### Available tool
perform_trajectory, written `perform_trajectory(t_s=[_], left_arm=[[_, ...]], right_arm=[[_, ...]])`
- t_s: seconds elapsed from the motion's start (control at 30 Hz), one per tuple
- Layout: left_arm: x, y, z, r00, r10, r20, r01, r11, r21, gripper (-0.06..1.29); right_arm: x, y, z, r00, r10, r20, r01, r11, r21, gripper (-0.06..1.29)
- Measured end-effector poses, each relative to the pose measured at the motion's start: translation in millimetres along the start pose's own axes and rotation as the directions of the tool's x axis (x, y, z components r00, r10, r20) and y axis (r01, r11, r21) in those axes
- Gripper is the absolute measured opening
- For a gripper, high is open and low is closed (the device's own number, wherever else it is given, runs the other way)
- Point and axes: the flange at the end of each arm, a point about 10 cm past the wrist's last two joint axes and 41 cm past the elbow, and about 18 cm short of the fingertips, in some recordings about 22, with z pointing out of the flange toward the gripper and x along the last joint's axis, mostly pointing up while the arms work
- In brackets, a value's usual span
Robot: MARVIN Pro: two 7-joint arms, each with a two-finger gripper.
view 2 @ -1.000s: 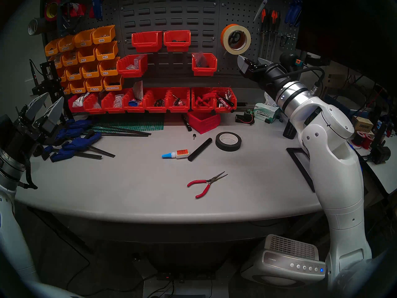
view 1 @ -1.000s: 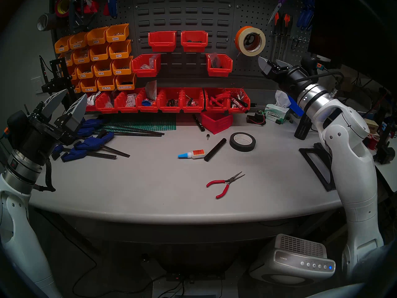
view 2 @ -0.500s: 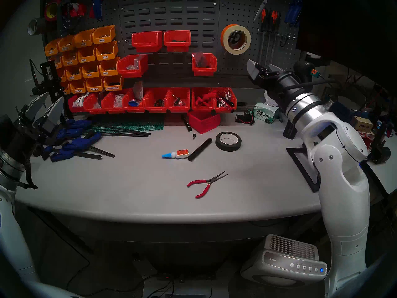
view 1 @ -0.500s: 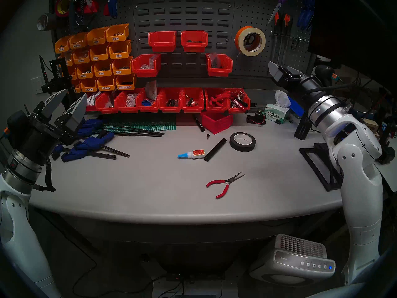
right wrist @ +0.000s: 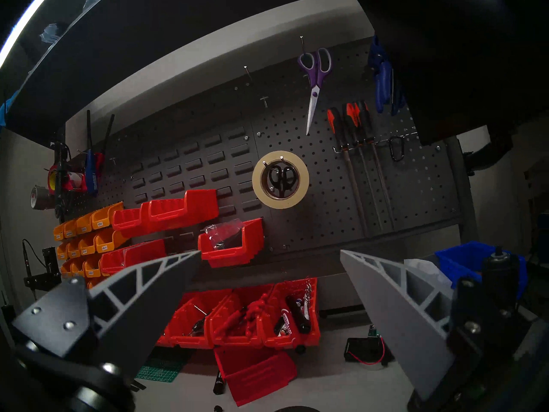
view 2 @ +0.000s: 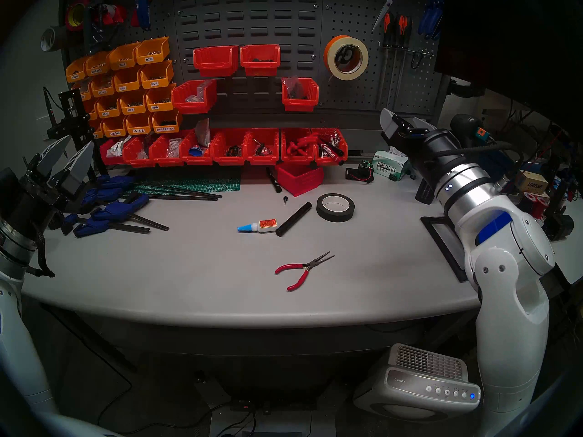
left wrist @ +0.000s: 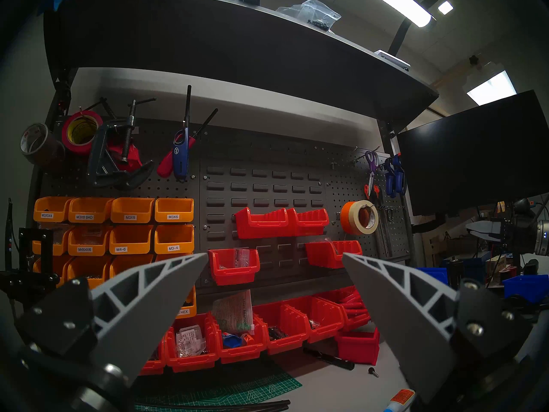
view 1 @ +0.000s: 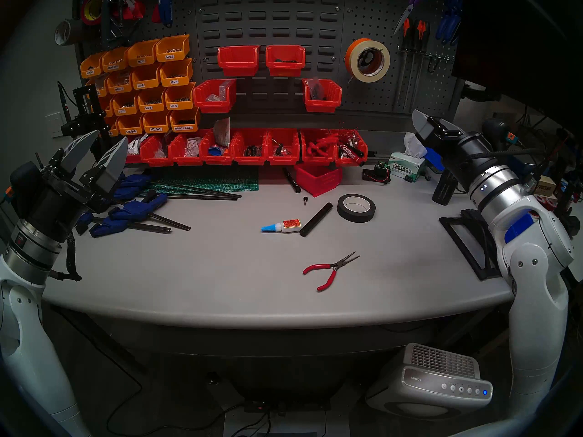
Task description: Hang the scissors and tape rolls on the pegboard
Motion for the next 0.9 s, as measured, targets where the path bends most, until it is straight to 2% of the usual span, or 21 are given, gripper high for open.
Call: perform_trajectory(t_s=[0.43, 0.9], left_arm=[[0.1, 0.1, 0.0, 1.0, 0.0, 0.0, 0.0, 1.0, 0.0, 1.23], [0.2, 0.2, 0.0, 1.0, 0.0, -0.001, 0.0, 1.0, 0.0, 1.23]], right_arm=[[-10.1, 4.3, -10.5, 1.0, 0.012, 0.013, -0.011, 1.0, -0.011, 1.23], [-10.7, 4.8, -12.6, 1.0, 0.013, 0.004, -0.013, 1.0, -0.009, 1.23]])
